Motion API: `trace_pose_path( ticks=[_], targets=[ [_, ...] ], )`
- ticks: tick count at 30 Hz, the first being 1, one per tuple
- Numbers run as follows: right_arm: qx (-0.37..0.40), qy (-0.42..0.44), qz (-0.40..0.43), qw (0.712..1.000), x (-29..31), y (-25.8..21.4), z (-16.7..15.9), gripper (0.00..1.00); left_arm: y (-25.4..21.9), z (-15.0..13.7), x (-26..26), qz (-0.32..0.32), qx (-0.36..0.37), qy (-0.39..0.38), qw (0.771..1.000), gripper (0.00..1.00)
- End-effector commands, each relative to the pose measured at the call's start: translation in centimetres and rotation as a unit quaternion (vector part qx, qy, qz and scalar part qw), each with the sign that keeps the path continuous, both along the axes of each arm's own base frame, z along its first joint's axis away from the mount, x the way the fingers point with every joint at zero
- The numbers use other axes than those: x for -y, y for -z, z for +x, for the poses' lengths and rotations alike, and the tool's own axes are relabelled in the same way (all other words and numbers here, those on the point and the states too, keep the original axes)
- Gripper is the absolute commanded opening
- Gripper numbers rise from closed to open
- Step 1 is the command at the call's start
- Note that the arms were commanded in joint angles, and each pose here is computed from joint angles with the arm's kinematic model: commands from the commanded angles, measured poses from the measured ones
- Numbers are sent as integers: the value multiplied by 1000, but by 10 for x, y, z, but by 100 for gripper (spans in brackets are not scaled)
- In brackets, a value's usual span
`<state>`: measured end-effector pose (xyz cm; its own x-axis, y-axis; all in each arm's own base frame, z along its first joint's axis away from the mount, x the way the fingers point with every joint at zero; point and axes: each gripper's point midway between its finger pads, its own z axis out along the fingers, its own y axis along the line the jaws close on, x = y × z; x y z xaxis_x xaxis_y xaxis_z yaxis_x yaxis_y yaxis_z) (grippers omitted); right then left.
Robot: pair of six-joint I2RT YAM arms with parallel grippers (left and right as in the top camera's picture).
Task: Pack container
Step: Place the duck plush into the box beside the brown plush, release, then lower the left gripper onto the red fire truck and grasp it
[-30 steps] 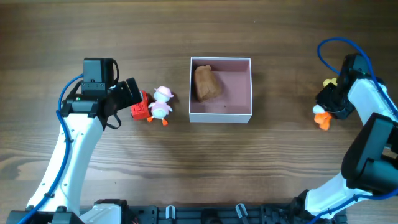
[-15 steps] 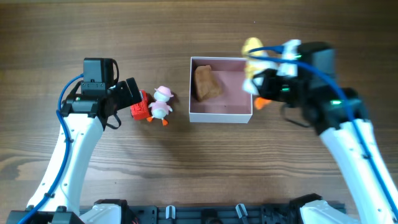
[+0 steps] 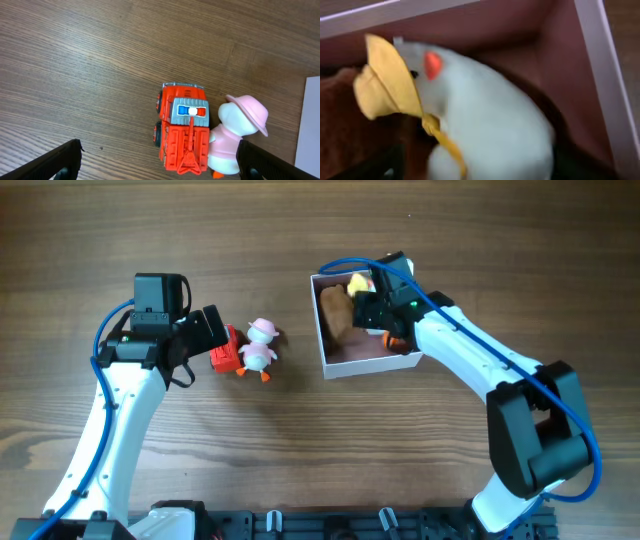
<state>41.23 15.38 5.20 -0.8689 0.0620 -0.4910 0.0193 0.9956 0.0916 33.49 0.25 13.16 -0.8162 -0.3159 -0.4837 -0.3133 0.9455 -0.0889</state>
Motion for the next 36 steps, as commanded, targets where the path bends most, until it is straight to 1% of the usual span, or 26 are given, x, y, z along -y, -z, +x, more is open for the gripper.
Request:
trace_pose_path(
  ticks=[1, 3, 4, 7, 8, 10, 12, 14, 15, 17, 20, 21, 22, 23, 25, 27, 30, 33, 36],
  targets=[
    [52, -81, 0, 995, -13, -45, 10, 90, -5, 4, 0, 3, 7, 1, 1000, 100],
    [84, -111, 39, 989, -26, -82, 6, 90, -5, 4, 0, 3, 7, 1, 1000, 100],
    [110, -117, 57, 985, -29, -110, 1, 89, -5, 4, 0, 3, 7, 1, 1000, 100],
    [151, -102, 60, 981, -15, -155, -11, 90, -5, 4, 0, 3, 7, 1, 1000, 100],
    [160, -59, 49, 984, 7, -172, -20, 93, -5, 4, 0, 3, 7, 1, 1000, 100],
    [147, 16, 44, 988, 49, -183, -37, 96, -5, 4, 0, 3, 7, 1, 1000, 100],
    [115, 88, 46, 988, 92, -179, -52, 100, -5, 4, 0, 3, 7, 1, 1000, 100],
    [66, 164, 54, 983, 138, -164, -66, 100, -5, 5, 1, 1, 8, -1, 1000, 100],
    [46, 189, 67, 979, 152, -157, -72, 100, -7, 8, 3, -6, 17, -2, 1000, 100],
    [8, 232, 122, 965, 181, -140, -80, 100, -10, 13, 11, -27, 27, 12, 999, 100],
    [-24, 275, 161, 948, 205, -123, -88, 100, -9, 5, 48, -119, 10, 64, 991, 100],
    [-32, 285, 161, 944, 210, -119, -90, 100, -9, 3, 54, -136, 6, 74, 988, 100],
    [-35, 287, 161, 944, 211, -117, -90, 100, -9, 3, 55, -137, 8, 75, 988, 100],
    [-38, 287, 161, 944, 211, -115, -90, 100, -9, 5, 51, -127, 10, 70, 989, 100],
    [-40, 287, 161, 943, 211, -114, -90, 100, -4, 4, 32, -91, 3, 21, 996, 100],
    [-40, 287, 161, 944, 211, -114, -90, 100, 4, 3, 28, -80, -9, 17, 997, 99],
    [-40, 287, 161, 943, 211, -114, -90, 99, 25, 4, 30, -75, -43, 25, 996, 100],
    [-40, 287, 161, 943, 211, -114, -90, 99, 61, 5, 35, -65, -91, 43, 993, 100],
    [-40, 287, 161, 943, 211, -114, -90, 100, 76, 13, 36, -64, -97, 42, 992, 100]
  ],
)
